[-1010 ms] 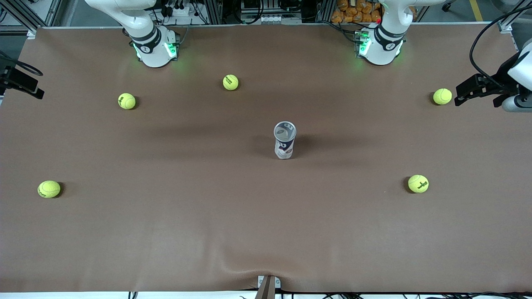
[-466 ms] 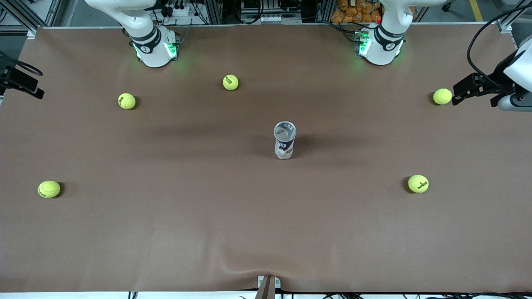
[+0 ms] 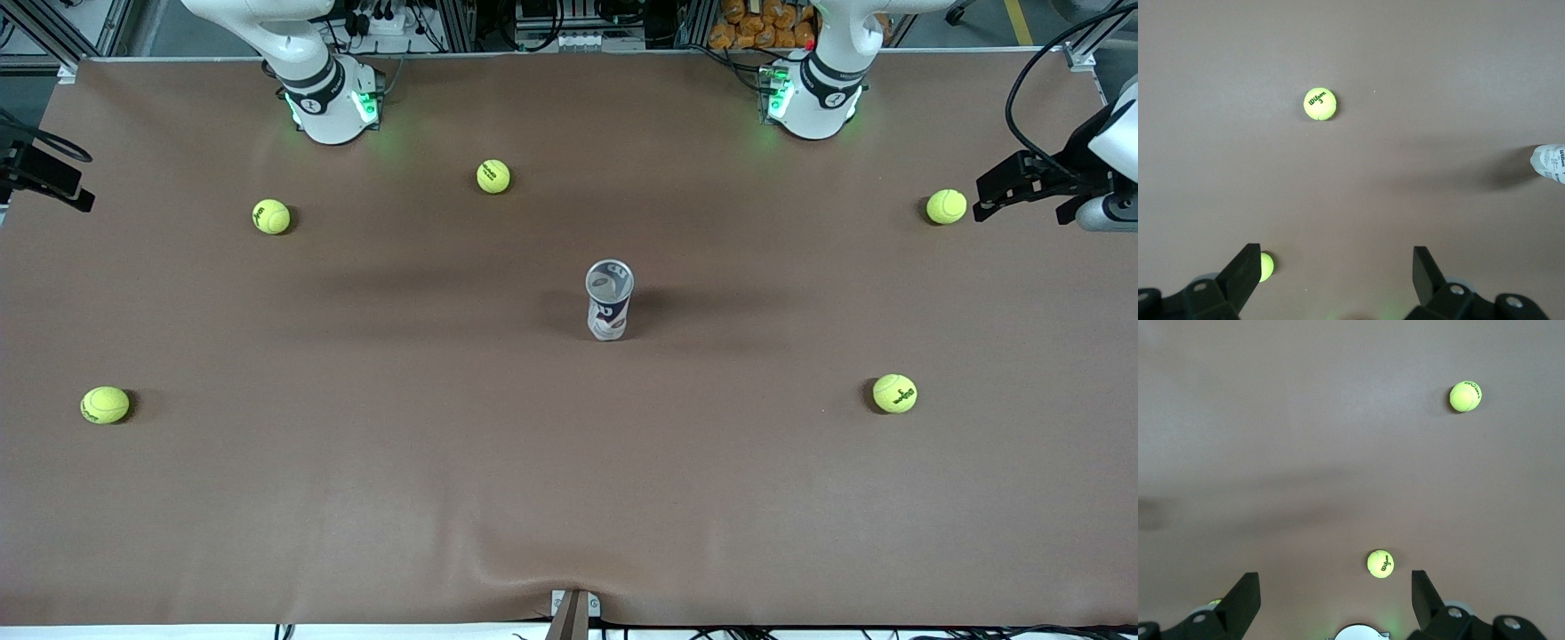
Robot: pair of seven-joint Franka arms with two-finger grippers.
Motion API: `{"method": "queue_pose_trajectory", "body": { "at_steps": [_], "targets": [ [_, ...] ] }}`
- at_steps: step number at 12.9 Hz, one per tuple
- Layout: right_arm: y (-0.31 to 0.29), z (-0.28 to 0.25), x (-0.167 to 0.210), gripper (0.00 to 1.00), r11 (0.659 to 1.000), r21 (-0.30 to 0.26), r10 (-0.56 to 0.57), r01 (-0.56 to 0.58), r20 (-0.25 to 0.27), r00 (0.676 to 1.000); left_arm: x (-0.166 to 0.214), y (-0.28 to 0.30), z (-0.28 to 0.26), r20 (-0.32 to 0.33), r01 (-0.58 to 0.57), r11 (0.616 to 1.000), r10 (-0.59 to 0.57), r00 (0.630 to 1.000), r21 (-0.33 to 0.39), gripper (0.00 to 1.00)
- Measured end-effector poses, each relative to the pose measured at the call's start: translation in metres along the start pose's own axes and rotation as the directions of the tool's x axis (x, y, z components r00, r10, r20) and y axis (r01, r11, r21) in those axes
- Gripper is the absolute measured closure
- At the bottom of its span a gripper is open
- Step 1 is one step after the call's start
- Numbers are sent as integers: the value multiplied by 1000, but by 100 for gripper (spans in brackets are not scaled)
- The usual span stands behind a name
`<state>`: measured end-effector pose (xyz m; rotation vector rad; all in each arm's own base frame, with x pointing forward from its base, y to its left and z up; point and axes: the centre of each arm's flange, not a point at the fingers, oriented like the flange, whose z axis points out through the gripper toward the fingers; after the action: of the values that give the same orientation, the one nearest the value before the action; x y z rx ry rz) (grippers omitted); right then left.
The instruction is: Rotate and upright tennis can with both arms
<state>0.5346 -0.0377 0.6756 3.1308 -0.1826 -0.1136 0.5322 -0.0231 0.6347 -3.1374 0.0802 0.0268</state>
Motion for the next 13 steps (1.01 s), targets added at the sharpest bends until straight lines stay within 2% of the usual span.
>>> {"method": "queue_pose_trajectory", "body": {
  "at_steps": [13],
  "targets": [
    [-1, 0, 0, 0, 1000, 0, -3, 3, 0, 1000, 0, -10, 2, 4, 23, 1000, -23, 1000, -1, 0]
  ]
}}
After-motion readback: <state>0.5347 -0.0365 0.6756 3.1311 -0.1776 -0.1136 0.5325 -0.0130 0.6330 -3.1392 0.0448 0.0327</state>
